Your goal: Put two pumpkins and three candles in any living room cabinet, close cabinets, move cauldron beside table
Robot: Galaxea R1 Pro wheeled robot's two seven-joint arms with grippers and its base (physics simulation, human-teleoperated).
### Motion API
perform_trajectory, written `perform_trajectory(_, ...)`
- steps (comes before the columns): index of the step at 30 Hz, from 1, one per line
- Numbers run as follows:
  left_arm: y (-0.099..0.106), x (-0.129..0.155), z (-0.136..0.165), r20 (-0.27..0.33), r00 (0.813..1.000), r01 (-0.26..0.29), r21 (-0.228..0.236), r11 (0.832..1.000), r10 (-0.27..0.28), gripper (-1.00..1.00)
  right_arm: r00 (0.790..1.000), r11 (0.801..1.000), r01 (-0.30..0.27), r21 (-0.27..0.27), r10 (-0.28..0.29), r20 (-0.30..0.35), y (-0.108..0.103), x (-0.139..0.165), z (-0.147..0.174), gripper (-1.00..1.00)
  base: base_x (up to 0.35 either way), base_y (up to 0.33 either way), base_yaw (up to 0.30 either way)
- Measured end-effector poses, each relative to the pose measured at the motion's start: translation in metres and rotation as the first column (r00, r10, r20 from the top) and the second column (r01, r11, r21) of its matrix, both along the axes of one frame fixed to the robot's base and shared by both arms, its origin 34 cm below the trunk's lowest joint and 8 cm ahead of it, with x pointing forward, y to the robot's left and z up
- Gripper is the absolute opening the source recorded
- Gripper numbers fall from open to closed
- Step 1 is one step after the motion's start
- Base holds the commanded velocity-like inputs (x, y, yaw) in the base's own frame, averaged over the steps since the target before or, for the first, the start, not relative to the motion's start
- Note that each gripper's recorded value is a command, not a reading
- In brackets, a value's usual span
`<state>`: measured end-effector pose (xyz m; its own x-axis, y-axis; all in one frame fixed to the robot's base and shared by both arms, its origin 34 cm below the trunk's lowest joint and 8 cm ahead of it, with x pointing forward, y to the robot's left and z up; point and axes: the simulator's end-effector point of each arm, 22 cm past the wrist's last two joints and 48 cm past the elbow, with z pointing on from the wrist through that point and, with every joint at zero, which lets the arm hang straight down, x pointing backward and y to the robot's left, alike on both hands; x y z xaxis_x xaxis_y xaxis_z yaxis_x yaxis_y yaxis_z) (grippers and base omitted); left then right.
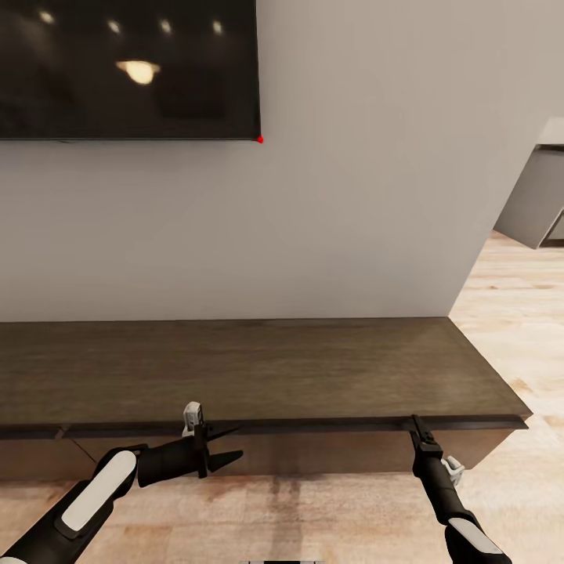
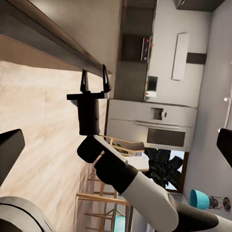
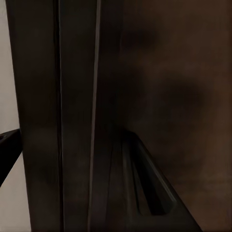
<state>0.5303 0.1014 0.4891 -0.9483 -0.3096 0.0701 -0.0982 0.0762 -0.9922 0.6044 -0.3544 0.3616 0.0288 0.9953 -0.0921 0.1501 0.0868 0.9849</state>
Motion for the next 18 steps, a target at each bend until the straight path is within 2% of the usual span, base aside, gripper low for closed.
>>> perform_trajectory(7, -0.0003, -0.0002, -0.0004, 0.001, 1.000, 0.002, 0.003, 1.000, -0.002, 1.00, 1.000, 1.000, -0.003, -0.002, 0.003, -0.007, 0.0009, -0.0009, -0.0020, -1.00, -0.070, 0.000, 0.000)
perform_trajectory(11, -0.0002, -0.0002, -0.0002, 0.002, 1.000, 0.002, 0.003, 1.000, -0.002, 1.00, 1.000, 1.000, -0.005, -0.002, 0.005, 0.016, 0.0012, 0.0012, 0.0039, -1.00, -0.014, 0.000, 0.000)
perform_trajectory(18, -0.0002, -0.0002, -0.0003, 0.001, 1.000, 0.002, 0.003, 1.000, -0.002, 1.00, 1.000, 1.000, -0.005, -0.003, 0.005, 0.016, 0.0013, 0.0012, 0.0040, -1.00, -0.001, 0.000, 0.000)
